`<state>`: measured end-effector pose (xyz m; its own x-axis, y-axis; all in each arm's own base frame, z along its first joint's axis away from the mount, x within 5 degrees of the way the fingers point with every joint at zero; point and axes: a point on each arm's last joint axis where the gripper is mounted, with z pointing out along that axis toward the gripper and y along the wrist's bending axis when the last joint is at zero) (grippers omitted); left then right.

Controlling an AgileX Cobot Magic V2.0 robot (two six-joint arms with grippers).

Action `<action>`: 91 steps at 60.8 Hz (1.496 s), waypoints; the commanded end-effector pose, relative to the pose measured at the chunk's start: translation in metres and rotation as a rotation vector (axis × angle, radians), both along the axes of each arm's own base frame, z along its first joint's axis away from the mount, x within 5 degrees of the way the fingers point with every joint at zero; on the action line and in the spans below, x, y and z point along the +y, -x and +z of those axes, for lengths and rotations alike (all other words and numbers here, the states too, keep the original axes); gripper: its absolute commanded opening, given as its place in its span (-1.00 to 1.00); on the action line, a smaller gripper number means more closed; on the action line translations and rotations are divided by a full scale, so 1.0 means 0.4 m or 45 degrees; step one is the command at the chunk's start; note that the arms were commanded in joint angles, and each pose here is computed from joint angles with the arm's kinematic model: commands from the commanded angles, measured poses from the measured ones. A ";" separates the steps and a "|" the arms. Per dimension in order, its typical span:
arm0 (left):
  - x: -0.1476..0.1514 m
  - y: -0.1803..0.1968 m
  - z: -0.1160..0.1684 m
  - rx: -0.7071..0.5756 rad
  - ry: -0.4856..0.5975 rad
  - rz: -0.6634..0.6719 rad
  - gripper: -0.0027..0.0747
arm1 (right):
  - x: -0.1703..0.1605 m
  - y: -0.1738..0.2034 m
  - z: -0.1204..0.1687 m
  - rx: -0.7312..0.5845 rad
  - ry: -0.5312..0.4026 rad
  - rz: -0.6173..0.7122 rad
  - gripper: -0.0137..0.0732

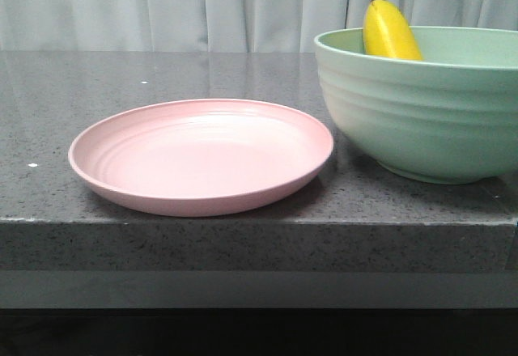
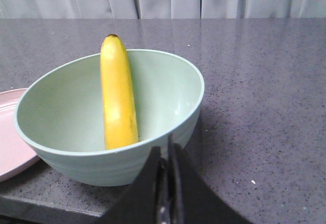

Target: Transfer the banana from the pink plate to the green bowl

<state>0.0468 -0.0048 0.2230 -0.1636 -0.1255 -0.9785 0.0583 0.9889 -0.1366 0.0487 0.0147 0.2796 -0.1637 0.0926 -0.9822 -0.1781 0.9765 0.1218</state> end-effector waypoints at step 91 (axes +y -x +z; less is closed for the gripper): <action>0.006 -0.020 -0.060 -0.155 0.027 0.060 -0.98 | -0.022 -0.017 -0.086 -0.163 -0.026 -0.133 -0.82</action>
